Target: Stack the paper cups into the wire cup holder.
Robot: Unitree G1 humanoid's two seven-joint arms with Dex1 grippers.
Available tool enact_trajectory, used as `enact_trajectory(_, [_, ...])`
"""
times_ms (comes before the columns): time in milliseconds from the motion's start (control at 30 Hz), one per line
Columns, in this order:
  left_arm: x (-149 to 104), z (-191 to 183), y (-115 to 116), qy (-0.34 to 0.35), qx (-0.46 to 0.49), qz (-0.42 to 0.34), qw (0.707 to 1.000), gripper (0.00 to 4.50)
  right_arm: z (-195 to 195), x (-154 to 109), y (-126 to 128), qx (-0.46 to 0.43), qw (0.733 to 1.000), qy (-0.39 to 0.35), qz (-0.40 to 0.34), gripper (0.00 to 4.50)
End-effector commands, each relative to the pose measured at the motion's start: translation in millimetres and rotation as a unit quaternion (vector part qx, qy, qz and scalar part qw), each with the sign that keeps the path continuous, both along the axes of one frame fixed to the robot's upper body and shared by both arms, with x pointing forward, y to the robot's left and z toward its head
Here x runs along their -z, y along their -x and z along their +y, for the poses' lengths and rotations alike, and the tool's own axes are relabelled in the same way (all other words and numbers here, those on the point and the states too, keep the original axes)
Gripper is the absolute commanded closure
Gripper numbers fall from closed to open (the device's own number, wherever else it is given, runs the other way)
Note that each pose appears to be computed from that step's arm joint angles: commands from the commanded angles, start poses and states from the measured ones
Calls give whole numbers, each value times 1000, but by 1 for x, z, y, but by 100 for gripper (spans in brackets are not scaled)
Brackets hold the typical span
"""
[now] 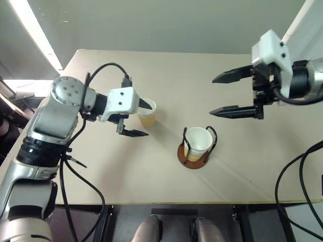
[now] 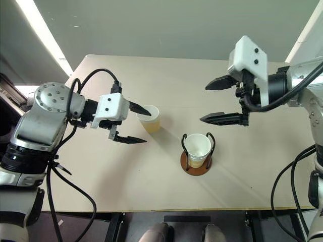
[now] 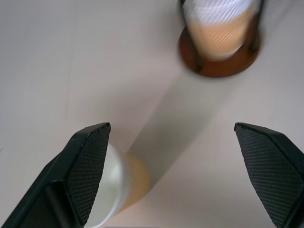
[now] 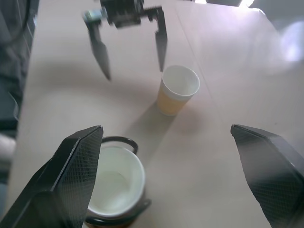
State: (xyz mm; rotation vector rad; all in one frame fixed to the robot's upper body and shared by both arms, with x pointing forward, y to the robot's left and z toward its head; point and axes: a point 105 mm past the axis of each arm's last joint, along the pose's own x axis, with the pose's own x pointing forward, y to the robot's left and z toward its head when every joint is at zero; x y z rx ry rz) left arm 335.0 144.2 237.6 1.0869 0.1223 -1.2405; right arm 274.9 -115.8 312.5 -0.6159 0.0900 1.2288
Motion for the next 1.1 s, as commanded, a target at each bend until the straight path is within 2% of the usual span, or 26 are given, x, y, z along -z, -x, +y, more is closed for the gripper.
enact_trajectory(33, [-5, 3, -14, -59, -9, -70, 996, 0, -3, -8, 10, 2, 1000, -27, 1, 3])
enact_trajectory(467, [13, 2, -48, -126, -29, -120, 984, 0, -5, 2, 17, 11, 999, -43, 27, 3])
enact_trajectory(700, [23, -3, -52, -131, -23, -109, 985, 0, -8, 2, 19, 14, 999, -43, 28, 3])
enact_trajectory(867, [37, -7, -55, -136, -16, -92, 986, 0, -8, -2, 22, -3, 998, -59, 3, 3])
enact_trajectory(900, [40, -9, -56, -135, -13, -83, 987, 0, -7, -9, 23, -15, 996, -72, -41, 3])
enact_trajectory(1000, [43, -12, -57, -136, -1, -77, 988, 64, -11, -11, 24, -28, 994, -99, -46, 0])
enact_trajectory(1100, [39, -15, -56, -124, 9, -66, 990, 175, -15, -9, 24, -35, 992, -116, -35, 0])
